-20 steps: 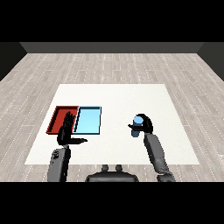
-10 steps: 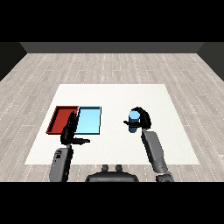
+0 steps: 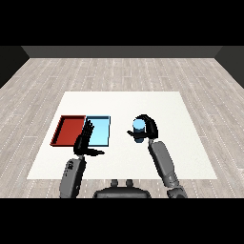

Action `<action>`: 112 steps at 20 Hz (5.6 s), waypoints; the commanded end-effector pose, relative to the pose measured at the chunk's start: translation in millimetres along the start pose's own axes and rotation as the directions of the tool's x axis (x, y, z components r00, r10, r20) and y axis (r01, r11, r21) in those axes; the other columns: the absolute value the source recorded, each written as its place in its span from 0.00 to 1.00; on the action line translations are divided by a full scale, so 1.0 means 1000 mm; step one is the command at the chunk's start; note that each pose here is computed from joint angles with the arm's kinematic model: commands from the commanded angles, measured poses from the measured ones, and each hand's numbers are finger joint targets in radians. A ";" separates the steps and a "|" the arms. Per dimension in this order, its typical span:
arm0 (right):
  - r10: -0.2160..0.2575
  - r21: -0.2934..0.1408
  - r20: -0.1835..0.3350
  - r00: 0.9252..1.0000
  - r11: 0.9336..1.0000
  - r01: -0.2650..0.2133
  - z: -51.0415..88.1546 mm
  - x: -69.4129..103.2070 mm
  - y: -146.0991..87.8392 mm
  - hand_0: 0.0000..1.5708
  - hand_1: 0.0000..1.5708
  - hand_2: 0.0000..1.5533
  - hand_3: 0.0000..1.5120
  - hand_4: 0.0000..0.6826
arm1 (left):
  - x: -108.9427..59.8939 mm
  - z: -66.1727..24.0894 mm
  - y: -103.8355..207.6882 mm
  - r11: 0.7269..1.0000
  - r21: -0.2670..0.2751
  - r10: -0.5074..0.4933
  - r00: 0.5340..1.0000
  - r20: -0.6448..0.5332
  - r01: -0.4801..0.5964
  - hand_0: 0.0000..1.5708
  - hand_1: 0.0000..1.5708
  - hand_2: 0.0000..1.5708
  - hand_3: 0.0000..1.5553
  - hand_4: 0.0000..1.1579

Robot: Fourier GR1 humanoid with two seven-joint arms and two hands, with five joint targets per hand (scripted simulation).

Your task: Pick the blue can and put it in the blue box

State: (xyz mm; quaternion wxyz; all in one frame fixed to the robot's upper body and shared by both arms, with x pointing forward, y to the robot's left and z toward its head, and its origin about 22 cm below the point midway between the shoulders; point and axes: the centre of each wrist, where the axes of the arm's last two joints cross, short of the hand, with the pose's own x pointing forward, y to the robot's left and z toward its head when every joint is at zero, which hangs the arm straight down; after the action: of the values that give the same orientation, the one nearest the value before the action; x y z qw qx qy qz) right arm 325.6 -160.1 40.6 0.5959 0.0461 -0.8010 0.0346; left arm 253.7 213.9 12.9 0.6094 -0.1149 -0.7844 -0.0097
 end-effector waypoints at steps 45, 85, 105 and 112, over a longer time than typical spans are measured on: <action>-0.036 0.193 0.062 0.997 0.981 0.024 0.003 0.031 0.078 0.93 0.93 0.95 0.94 0.90 | -0.053 -0.0452 -0.119 0.992 -0.129 -0.007 0.984 -0.176 -0.016 0.00 0.00 0.00 0.00 0.00; -0.110 0.239 0.064 0.992 0.967 0.092 0.014 0.026 0.112 0.93 0.93 0.94 0.93 0.85 | -0.040 -0.0804 -0.129 0.988 -0.003 -0.153 0.965 -0.213 0.156 0.58 0.58 0.57 0.41 0.54; -0.095 0.127 0.048 0.994 0.988 0.088 0.000 0.027 0.077 0.00 0.00 0.00 0.00 0.00 | -0.052 -0.0660 -0.129 0.982 0.095 -0.170 0.984 0.043 0.166 1.00 1.00 1.00 0.95 0.99; -0.205 0.161 0.096 0.974 0.969 0.188 0.015 0.038 0.028 0.00 0.00 0.00 0.00 0.00 | -0.069 -0.0588 -0.100 0.972 0.110 -0.214 0.975 0.061 0.206 1.00 1.00 1.00 0.95 0.98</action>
State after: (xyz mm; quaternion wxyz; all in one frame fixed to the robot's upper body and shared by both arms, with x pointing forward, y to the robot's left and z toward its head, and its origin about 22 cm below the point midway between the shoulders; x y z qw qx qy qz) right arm 296.0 -111.0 70.3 0.5584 0.1510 -0.8147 0.0407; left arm 308.9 87.4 -19.8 0.5879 -0.0071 -0.8085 -0.0262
